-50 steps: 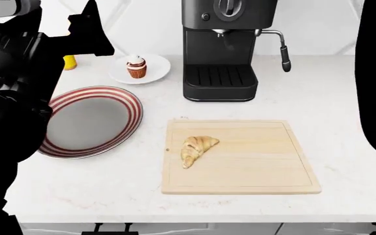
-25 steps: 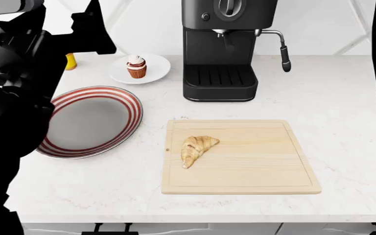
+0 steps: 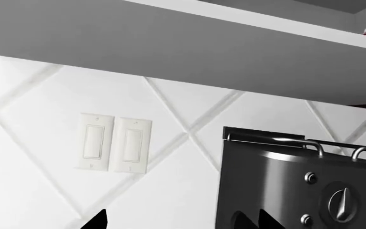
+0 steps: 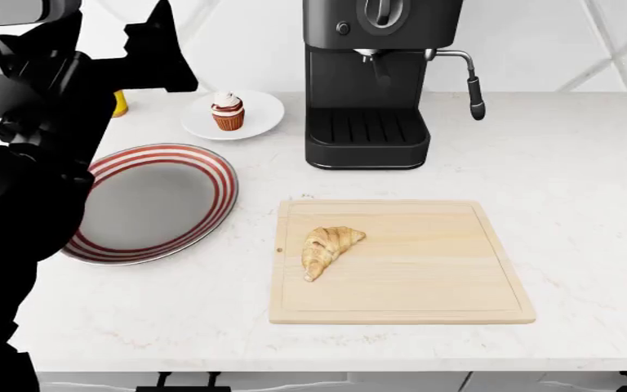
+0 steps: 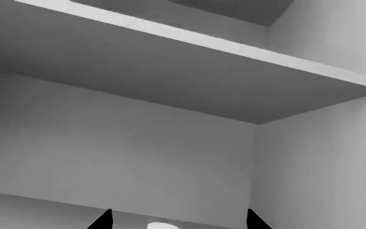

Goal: From the different types of pastries on the counter, select a croissant and place it on the cutting board. Then retrieve a jar of jam from the cabinet and place it alongside the croissant on the cutting board.

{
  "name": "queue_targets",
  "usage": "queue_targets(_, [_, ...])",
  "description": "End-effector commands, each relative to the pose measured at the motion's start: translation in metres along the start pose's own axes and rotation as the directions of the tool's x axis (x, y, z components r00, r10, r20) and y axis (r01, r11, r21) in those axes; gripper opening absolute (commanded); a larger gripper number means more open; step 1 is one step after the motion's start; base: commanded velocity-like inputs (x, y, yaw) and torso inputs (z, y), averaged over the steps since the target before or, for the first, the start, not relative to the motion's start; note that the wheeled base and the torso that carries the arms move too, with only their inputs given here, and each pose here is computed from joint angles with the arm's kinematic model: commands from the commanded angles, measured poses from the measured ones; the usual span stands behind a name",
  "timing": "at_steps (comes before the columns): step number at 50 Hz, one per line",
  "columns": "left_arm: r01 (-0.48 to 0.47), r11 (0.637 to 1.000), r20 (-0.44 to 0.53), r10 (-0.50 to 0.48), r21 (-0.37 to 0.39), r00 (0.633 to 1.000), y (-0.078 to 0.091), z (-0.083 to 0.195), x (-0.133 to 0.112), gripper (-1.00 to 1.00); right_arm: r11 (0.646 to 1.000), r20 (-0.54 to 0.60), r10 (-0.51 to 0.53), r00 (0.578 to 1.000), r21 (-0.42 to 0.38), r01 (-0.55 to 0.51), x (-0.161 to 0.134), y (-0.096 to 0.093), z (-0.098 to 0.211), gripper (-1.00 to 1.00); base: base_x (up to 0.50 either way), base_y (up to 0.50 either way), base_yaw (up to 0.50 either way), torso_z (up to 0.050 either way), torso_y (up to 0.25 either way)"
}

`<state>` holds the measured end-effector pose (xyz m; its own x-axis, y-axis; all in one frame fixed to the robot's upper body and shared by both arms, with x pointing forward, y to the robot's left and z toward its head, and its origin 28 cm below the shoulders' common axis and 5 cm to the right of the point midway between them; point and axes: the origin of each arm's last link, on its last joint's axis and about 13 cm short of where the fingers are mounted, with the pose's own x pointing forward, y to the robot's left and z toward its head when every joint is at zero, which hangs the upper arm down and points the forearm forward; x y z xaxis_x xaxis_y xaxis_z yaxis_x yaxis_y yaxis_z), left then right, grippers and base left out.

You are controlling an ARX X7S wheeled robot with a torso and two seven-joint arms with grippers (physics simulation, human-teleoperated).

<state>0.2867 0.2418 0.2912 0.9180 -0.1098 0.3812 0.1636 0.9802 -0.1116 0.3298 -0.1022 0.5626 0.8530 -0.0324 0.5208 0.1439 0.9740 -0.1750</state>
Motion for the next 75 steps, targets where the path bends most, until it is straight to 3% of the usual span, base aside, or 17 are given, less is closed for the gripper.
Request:
queue_targets(1, [0.001, 1.000, 0.000, -0.001, 0.003, 1.000, 0.000, 0.000, -0.001, 1.00, 0.998, -0.011, -0.012, 1.000, 0.059, 0.012, -0.003, -0.010, 0.010, 1.00, 0.28, 0.00, 0.00, 0.000, 0.000])
queue_targets(6, [-0.002, 1.000, 0.003, 0.002, 0.004, 1.000, 0.001, 0.001, -0.003, 1.00, 0.995, -0.063, -0.019, 0.998, 0.092, 0.025, -0.005, -0.016, 0.008, 1.00, 0.49, 0.01, 0.00, 0.000, 0.000])
queue_targets(15, [-0.005, 1.000, 0.008, 0.005, 0.001, 1.000, 0.000, 0.003, -0.003, 1.00, 0.997, -0.140, -0.031, 0.990, 0.064, 0.040, -0.009, -0.022, 0.005, 1.00, 0.50, 0.01, 0.00, 0.000, 0.000])
queue_targets(21, [-0.004, 1.000, 0.004, 0.004, 0.000, 1.000, 0.000, 0.002, -0.003, 1.00, 0.993, -0.242, 0.001, 0.970, 0.113, 0.027, -0.013, -0.026, 0.000, 1.00, 0.00, 0.00, 0.00, 0.000, 0.000])
queue_targets(25, [-0.003, 1.000, -0.001, 0.003, -0.004, 1.000, 0.001, 0.001, -0.004, 1.00, 0.988, -0.307, 0.047, 0.951, 0.154, 0.001, -0.016, -0.026, -0.005, 1.00, 0.00, 0.00, 0.00, 0.000, 0.000])
queue_targets(28, [-0.002, 1.000, 0.001, 0.002, -0.004, 1.000, 0.001, 0.002, -0.006, 1.00, 0.974, -0.337, 0.117, 0.934, 0.221, -0.043, -0.008, -0.009, -0.043, 1.00, 0.00, 0.00, 0.00, 0.000, 0.000])
queue_targets(31, [-0.002, 1.000, 0.002, 0.002, -0.004, 1.000, 0.001, 0.002, -0.007, 1.00, 0.964, -0.352, 0.158, 0.922, 0.259, -0.066, -0.007, -0.005, -0.055, 1.00, 0.00, 0.00, 0.00, 0.000, 0.000])
queue_targets(42, [0.000, 1.000, 0.001, 0.000, 0.004, 1.000, 0.000, 0.002, -0.006, 1.00, 0.930, -0.327, 0.300, 0.896, 0.311, -0.198, -0.005, -0.001, -0.074, 1.00, 0.00, 0.00, 0.00, 0.000, -0.001])
queue_targets(52, [-0.004, 1.000, -0.004, 0.004, 0.008, 1.000, 0.000, 0.001, -0.005, 1.00, 0.922, -0.311, 0.297, 0.903, 0.339, -0.187, -0.003, -0.003, -0.092, 1.00, 0.04, 0.00, 0.00, 0.000, -0.003])
queue_targets(67, [-0.008, 1.000, -0.003, 0.008, 0.005, 1.000, 0.002, 0.001, -0.006, 1.00, 0.944, -0.440, 0.205, 0.874, 0.326, -0.057, -0.008, -0.007, -0.120, 1.00, 0.11, 0.00, 0.00, 0.000, -0.009])
queue_targets(68, [-0.008, 1.000, -0.002, 0.008, 0.004, 1.000, 0.002, 0.001, -0.007, 1.00, 0.943, -0.452, 0.205, 0.868, 0.330, -0.050, -0.009, -0.007, -0.122, -1.00, 0.00, 0.00, 0.00, 0.000, -0.009])
queue_targets(75, [0.002, 1.000, 0.001, -0.002, 0.000, 1.000, 0.001, 0.002, -0.010, 1.00, 0.948, -0.493, 0.191, 0.849, 0.316, -0.030, -0.012, -0.012, -0.125, -1.00, 0.00, 0.00, 0.00, 0.000, -0.005])
